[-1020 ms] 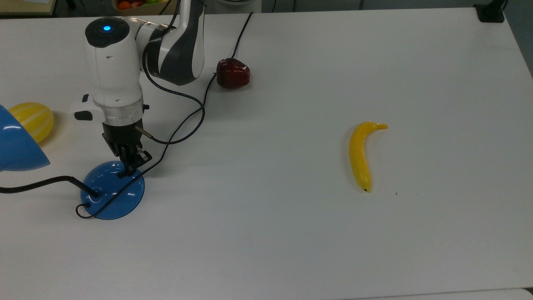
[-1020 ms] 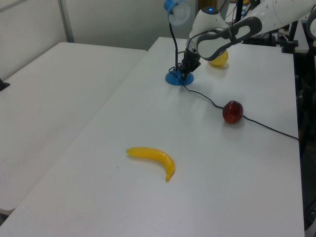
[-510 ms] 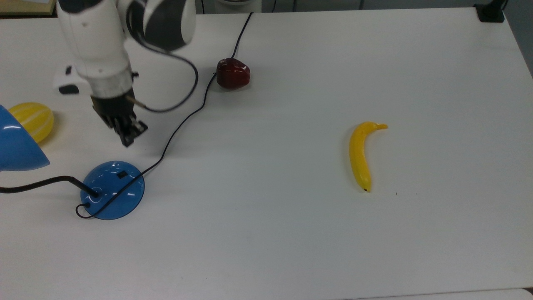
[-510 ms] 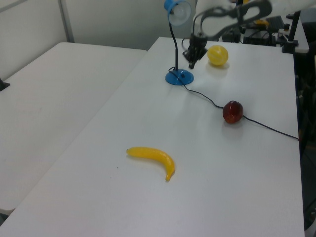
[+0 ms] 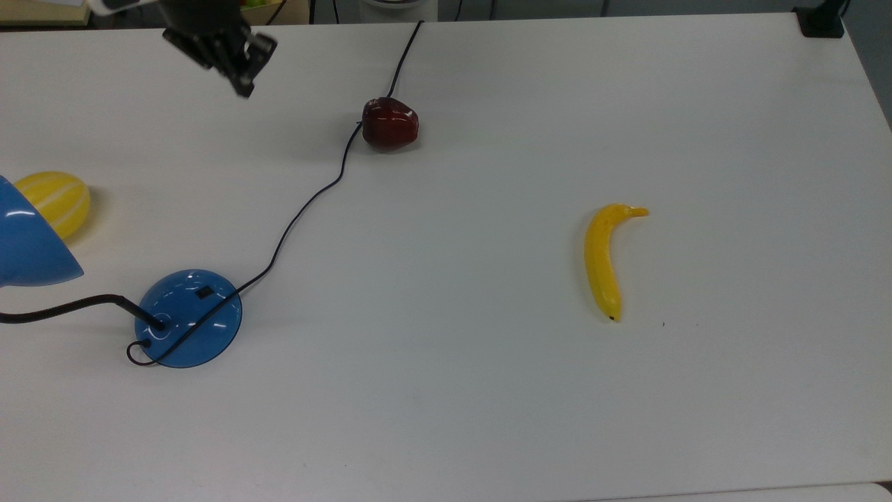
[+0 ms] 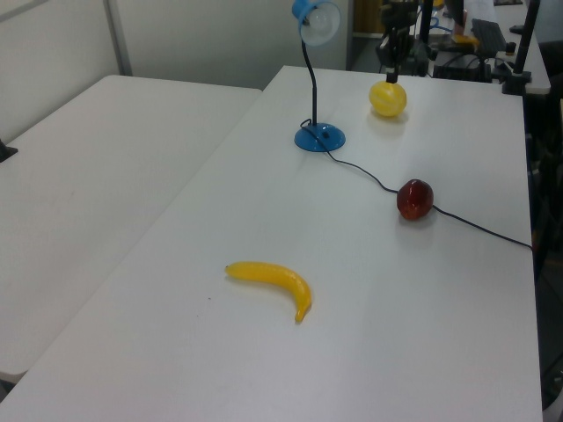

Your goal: Turn off lamp

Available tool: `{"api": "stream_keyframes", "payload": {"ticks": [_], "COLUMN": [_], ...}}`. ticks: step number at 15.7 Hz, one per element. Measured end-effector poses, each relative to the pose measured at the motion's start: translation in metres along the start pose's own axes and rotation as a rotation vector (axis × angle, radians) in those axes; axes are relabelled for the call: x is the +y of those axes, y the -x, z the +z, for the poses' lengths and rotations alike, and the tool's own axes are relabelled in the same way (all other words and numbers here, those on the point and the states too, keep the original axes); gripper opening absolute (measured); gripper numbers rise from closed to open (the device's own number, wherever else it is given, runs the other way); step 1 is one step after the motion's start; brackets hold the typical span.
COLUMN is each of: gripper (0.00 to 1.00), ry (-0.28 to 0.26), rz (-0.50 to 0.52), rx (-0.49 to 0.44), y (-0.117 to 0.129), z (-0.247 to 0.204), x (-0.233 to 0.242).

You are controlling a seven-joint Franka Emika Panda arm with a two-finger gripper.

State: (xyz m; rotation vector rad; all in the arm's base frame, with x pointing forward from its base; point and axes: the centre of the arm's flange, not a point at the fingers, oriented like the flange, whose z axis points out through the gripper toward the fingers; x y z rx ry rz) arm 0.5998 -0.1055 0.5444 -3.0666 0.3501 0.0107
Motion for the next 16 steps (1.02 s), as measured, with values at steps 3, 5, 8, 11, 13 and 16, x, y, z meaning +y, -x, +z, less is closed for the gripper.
{"api": "stream_keyframes", "payload": {"ticks": [3,5,8,11,13,16], "gripper": [0.04,0.22,0.50,0.81,0.99,1.00], "ry": [-0.011,-0.015,-0.018,-0.020,-0.022,-0.023], "rz": [-0.127,-0.163,-0.168,-0.163,-0.165,-0.165], "rx": [-0.040,-0.055,-0.092,-0.110,-0.120,-0.131], "y": [0.022,0.029,0.032,0.034,0.035,0.036], "z": [-0.020,-0.025,-0.019,-0.017,-0.016,-0.016], "x": [-0.003,0.001,0.008,0.015,0.018,0.018]}}
